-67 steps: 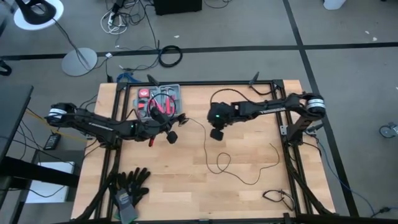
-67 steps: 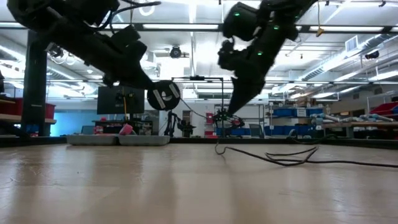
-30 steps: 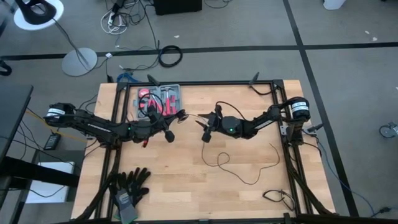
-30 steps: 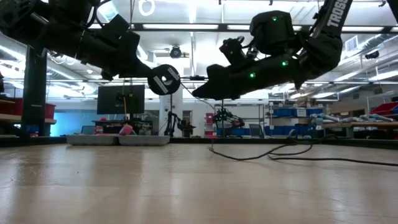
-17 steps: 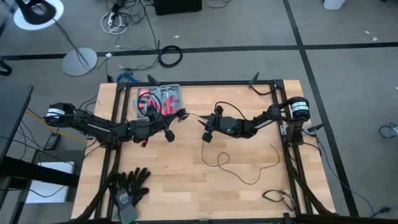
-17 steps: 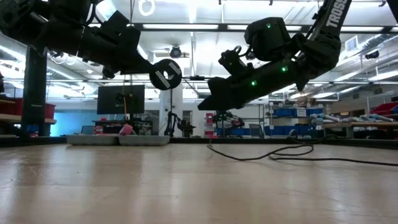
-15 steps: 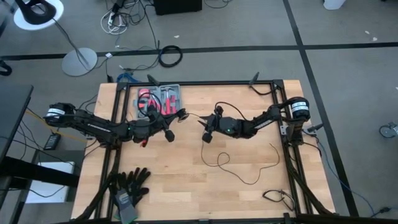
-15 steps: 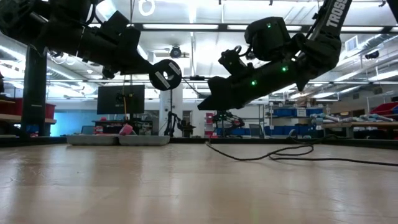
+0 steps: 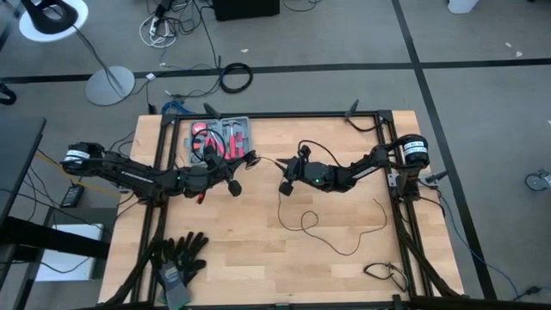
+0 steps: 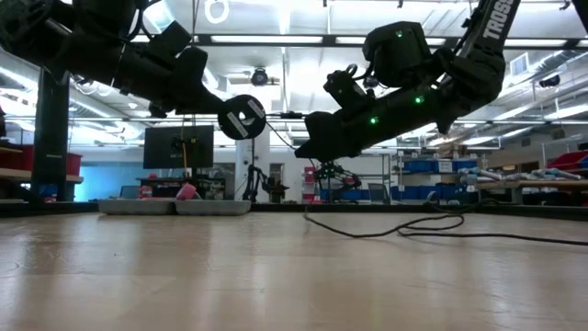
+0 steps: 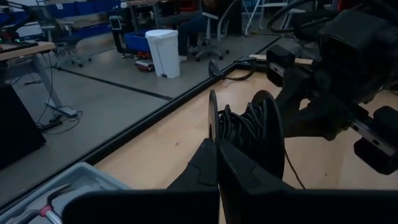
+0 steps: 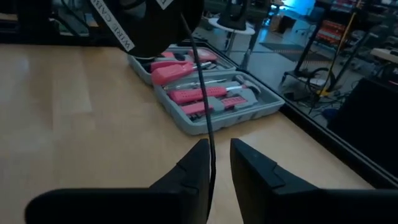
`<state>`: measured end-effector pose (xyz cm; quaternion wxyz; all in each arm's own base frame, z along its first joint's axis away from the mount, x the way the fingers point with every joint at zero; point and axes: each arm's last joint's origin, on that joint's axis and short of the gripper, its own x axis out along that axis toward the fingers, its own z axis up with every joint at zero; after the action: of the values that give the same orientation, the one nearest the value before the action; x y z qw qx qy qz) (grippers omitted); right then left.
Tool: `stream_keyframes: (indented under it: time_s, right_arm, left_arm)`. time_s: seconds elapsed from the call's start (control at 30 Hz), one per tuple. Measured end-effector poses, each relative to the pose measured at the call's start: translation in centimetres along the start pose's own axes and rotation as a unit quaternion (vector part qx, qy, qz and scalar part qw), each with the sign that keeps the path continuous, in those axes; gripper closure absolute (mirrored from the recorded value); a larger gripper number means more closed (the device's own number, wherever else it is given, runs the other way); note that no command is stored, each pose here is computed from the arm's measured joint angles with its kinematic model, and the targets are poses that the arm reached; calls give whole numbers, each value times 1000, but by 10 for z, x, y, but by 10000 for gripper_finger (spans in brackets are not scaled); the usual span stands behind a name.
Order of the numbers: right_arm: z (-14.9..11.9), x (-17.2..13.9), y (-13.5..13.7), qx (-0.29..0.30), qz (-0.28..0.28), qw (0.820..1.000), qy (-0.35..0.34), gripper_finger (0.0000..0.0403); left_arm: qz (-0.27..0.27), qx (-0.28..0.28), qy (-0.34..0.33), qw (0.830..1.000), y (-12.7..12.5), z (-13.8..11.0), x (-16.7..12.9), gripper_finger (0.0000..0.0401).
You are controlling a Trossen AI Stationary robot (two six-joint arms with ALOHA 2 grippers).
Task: Coil cords
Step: Coil the black wire onto the spool
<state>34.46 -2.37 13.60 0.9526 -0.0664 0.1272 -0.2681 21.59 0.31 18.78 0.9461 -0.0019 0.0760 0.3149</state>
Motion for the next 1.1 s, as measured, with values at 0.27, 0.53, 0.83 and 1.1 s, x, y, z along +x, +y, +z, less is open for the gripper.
stream_keyframes:
  time_s: [0.27, 0.53, 0.83, 1.1]
  right_arm:
    - [0, -3, 6, -2, 10, 1000, -1, 345]
    - [-3, -4, 8, 3, 12, 1000, 13, 348]
    - [0, -4, 7, 12, 10, 1000, 0, 365]
    - [1, -4, 8, 13, 10, 1000, -1, 398]
  left_arm:
    - [3, 3, 4, 1000, 0, -1, 0, 401]
    - [2, -9, -8, 1000, 0, 2, 0, 401]
    - [2, -7, -6, 1000, 0, 1, 0, 401]
    - [2, -7, -5, 1000, 0, 1, 0, 401]
